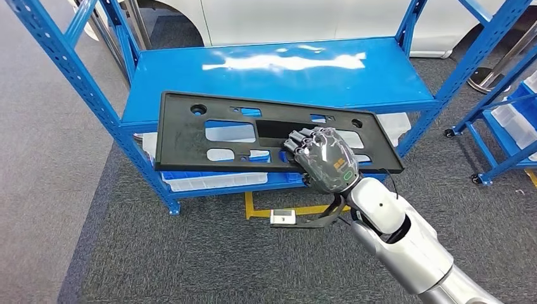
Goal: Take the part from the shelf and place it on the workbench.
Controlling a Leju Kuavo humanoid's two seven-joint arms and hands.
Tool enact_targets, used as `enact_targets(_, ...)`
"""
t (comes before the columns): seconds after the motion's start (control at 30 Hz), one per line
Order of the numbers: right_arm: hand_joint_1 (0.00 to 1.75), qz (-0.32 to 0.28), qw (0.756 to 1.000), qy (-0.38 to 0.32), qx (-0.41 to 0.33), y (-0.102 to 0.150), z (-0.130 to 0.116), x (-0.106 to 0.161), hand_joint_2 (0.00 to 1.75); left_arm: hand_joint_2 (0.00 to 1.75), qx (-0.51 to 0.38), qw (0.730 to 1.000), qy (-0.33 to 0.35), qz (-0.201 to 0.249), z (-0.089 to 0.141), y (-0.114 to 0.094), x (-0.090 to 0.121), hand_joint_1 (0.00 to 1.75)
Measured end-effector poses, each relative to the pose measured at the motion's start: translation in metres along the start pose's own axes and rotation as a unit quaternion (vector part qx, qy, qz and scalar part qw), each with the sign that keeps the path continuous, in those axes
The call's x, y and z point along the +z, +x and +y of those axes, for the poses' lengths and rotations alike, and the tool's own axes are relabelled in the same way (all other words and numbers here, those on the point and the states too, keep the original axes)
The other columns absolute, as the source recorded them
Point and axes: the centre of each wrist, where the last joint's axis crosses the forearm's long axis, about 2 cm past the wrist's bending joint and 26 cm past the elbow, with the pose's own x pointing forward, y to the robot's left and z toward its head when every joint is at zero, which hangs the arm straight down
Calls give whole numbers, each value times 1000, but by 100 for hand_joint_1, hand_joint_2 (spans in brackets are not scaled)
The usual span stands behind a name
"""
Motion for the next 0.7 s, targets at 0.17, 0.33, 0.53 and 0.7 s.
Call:
enact_targets(0.17, 175, -3, 1000, -7, -1, 2, -2, -8, 175, 175, 1, 1000, -1, 3, -1, -3, 0, 0)
enact_targets(0.33, 175, -2, 1000, -12, -8, 8, -1, -16, 175, 175, 2, 1000, -1, 4, 0, -4, 0, 0)
enact_targets(0.53, 175, -2, 1000, -14, -18, 18, 3, -27, 175, 175, 4, 1000, 0, 5, 1, -6, 0, 0)
enact_targets(0.7, 175, 0, 1000, -15, -20, 20, 4, -31, 175, 175, 7, 1000, -2, -1, 1, -7, -1, 0)
